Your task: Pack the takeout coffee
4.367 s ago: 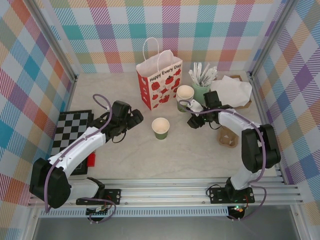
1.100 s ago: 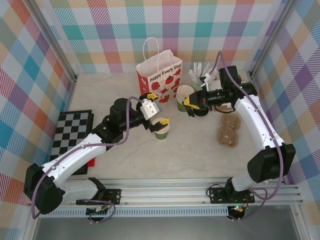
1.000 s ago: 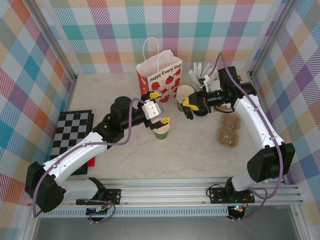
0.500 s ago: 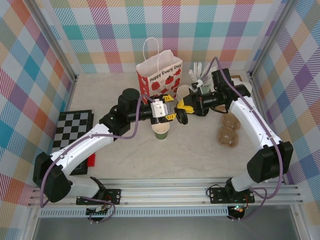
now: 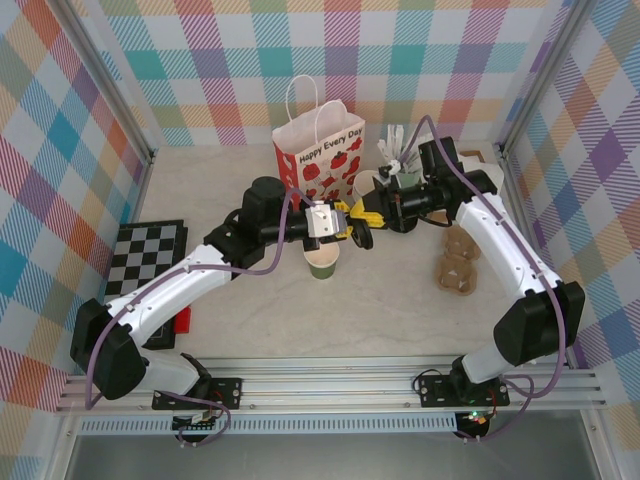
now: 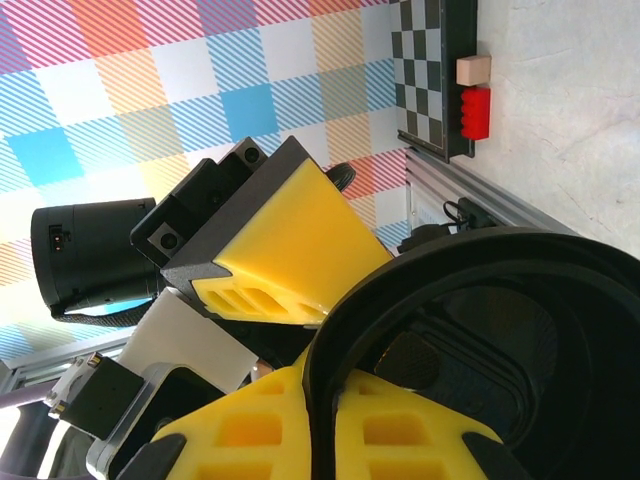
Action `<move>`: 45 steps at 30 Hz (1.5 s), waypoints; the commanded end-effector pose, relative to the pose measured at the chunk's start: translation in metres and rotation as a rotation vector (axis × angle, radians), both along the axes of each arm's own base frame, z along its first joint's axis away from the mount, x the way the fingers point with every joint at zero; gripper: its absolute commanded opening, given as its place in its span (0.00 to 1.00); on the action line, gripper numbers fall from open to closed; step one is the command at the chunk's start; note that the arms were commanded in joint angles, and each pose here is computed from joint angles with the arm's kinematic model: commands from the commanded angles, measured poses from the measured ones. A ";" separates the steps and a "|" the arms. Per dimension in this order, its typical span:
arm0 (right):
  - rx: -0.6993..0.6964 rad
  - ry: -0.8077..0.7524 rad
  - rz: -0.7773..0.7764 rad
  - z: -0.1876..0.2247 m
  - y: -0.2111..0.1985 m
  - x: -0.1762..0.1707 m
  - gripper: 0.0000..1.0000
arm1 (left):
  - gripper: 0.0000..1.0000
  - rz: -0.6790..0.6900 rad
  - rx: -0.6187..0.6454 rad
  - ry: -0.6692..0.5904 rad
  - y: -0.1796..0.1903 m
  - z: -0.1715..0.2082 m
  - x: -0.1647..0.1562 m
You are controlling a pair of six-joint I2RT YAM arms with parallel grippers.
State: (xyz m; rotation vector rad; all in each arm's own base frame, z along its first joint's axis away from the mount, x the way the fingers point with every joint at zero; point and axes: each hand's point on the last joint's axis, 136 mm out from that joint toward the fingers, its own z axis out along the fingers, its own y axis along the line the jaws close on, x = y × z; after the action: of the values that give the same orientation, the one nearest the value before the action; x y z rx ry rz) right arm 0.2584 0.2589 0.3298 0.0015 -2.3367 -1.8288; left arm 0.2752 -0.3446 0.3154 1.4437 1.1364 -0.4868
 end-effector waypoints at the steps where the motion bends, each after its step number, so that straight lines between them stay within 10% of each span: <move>1: 0.020 0.027 0.046 -0.004 0.010 -0.007 0.00 | 0.33 -0.066 -0.035 -0.049 -0.014 0.019 -0.012; 14: 0.011 0.021 0.037 -0.003 0.011 -0.009 0.04 | 0.01 -0.041 -0.010 -0.057 -0.012 0.014 -0.011; 21: -0.054 -0.138 -0.078 0.011 -0.003 0.011 0.77 | 0.00 0.125 -0.042 0.057 0.000 0.008 0.006; 25: -0.161 -0.379 -0.182 0.018 -0.019 0.026 1.00 | 0.00 0.280 -0.044 0.274 0.022 -0.018 0.007; 32: -0.326 -0.791 -0.475 0.003 -0.056 0.065 1.00 | 0.00 0.825 -0.114 0.689 0.107 -0.034 0.011; 45: -0.321 -0.994 -0.303 -0.069 -0.011 0.070 1.00 | 0.00 1.308 0.087 1.293 0.131 -0.094 -0.010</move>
State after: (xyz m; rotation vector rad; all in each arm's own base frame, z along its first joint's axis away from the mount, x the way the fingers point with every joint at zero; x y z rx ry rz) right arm 0.3268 0.2381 0.2465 0.4331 -3.3941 -1.6962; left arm 0.2829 -0.2340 0.2313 0.2414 2.5985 -0.4034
